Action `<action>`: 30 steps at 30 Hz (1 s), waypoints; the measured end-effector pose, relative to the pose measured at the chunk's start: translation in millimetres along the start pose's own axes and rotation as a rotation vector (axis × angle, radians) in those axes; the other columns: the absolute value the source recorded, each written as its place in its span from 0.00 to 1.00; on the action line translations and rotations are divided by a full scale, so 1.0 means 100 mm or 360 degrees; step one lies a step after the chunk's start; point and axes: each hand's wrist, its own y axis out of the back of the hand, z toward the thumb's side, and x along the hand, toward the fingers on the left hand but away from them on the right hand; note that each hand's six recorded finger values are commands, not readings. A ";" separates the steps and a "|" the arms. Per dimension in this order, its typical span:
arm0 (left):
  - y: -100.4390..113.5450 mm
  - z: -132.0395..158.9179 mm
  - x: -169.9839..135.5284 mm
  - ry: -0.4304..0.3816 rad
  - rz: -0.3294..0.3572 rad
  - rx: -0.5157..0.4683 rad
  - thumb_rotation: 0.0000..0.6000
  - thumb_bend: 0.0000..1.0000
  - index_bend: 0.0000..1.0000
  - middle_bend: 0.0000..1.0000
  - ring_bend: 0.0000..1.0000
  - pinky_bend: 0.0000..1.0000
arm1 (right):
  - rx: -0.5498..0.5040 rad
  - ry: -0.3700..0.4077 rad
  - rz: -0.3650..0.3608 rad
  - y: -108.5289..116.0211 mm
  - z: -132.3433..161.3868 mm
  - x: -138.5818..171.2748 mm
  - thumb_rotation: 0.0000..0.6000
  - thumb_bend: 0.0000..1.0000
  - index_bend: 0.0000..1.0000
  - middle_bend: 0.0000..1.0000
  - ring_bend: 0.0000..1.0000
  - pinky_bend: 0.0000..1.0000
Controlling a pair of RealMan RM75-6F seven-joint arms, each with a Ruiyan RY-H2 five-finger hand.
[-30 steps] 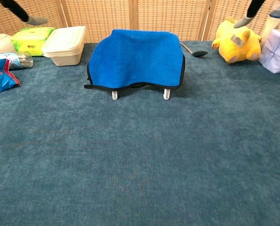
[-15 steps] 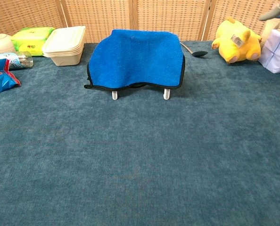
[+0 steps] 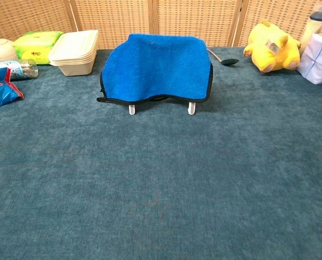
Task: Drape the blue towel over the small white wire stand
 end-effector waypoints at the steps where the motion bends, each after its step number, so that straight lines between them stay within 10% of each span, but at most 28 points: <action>1: -0.01 -0.02 -0.05 0.0015 -0.0001 -0.0007 1.00 0.41 0.11 0.03 0.00 0.00 | 0.0002 -0.0028 0.0001 0.00 -0.03 0.05 1.00 0.11 0.11 0.07 0.00 0.00; 30: -0.26 0.03 -0.58 0.0107 -0.0016 -0.0019 1.00 0.41 0.18 0.11 0.02 0.00 | 0.0111 -0.0487 0.0050 0.02 -0.52 0.90 1.00 0.13 0.11 0.07 0.00 0.00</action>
